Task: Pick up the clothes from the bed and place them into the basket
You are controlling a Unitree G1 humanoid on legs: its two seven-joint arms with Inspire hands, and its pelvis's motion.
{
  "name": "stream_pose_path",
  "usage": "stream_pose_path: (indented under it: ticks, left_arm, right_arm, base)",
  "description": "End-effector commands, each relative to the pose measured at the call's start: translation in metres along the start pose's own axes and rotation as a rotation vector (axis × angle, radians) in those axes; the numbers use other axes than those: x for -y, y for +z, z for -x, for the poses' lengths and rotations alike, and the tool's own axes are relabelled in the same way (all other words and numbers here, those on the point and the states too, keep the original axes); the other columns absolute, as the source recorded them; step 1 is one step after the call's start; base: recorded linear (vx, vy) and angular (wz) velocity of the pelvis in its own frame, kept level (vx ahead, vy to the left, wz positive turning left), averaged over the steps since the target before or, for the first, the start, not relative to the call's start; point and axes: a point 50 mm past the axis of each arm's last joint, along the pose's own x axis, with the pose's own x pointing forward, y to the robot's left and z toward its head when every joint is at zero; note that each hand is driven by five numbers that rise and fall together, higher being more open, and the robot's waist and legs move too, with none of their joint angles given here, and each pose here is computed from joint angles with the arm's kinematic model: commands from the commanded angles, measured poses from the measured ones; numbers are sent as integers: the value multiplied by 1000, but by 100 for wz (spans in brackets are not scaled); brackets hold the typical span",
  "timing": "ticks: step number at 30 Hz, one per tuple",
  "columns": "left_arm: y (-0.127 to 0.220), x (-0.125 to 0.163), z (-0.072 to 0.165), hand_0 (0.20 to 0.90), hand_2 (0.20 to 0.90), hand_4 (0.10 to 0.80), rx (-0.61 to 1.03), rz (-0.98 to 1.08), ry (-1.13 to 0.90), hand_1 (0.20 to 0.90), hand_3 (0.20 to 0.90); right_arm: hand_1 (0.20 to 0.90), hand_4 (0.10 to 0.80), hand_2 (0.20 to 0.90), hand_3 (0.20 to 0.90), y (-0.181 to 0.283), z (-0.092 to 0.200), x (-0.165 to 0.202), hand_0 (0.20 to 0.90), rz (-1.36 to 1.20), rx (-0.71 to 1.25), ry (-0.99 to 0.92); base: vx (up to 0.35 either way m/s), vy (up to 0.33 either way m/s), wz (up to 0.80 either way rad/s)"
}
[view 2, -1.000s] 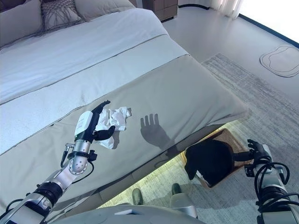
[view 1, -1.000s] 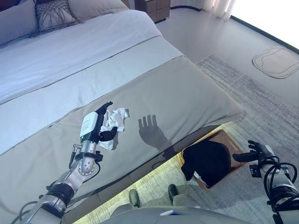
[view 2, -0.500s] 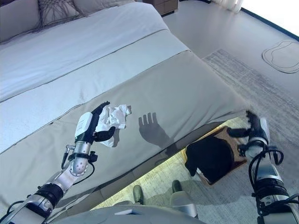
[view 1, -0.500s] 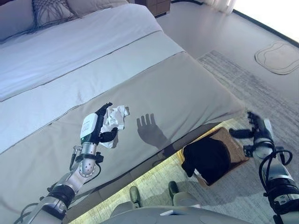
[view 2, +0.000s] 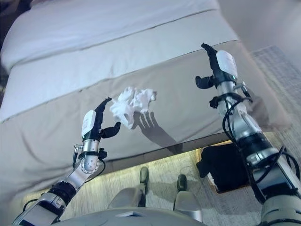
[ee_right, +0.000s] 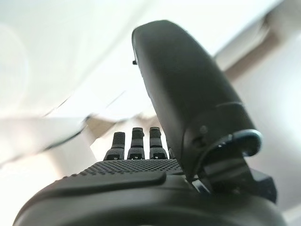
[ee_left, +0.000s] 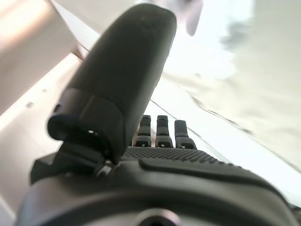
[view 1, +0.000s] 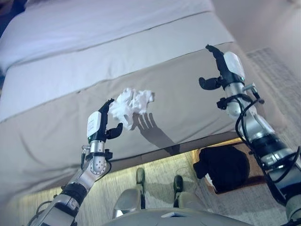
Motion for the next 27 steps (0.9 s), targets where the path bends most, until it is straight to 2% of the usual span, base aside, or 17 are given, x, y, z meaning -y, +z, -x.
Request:
stream_pose_path:
  ticks: [1, 7, 17, 27]
  left_arm:
    - [27, -39, -33, 900, 900, 800, 202, 33, 165, 900, 900]
    - [46, -44, -48, 900, 900, 800, 259, 98, 185, 900, 900]
    - [74, -44, -59, 900, 900, 800, 376, 158, 183, 900, 900]
    - [87, -45, -66, 900, 900, 800, 418, 170, 214, 900, 900]
  right_arm:
    - [900, 800, 900, 900, 36, -28, 40, 900, 54, 109, -103]
    - [900, 800, 900, 900, 60, -53, 49, 900, 168, 100, -93]
    - [900, 800, 900, 900, 69, -72, 67, 900, 223, 36, -88]
    - [900, 800, 900, 900, 71, -75, 45, 900, 215, 4, 1]
  base:
    - [-133, 24, 46]
    - [-74, 28, 34]
    - [-35, 23, 26]
    - [-30, 17, 4]
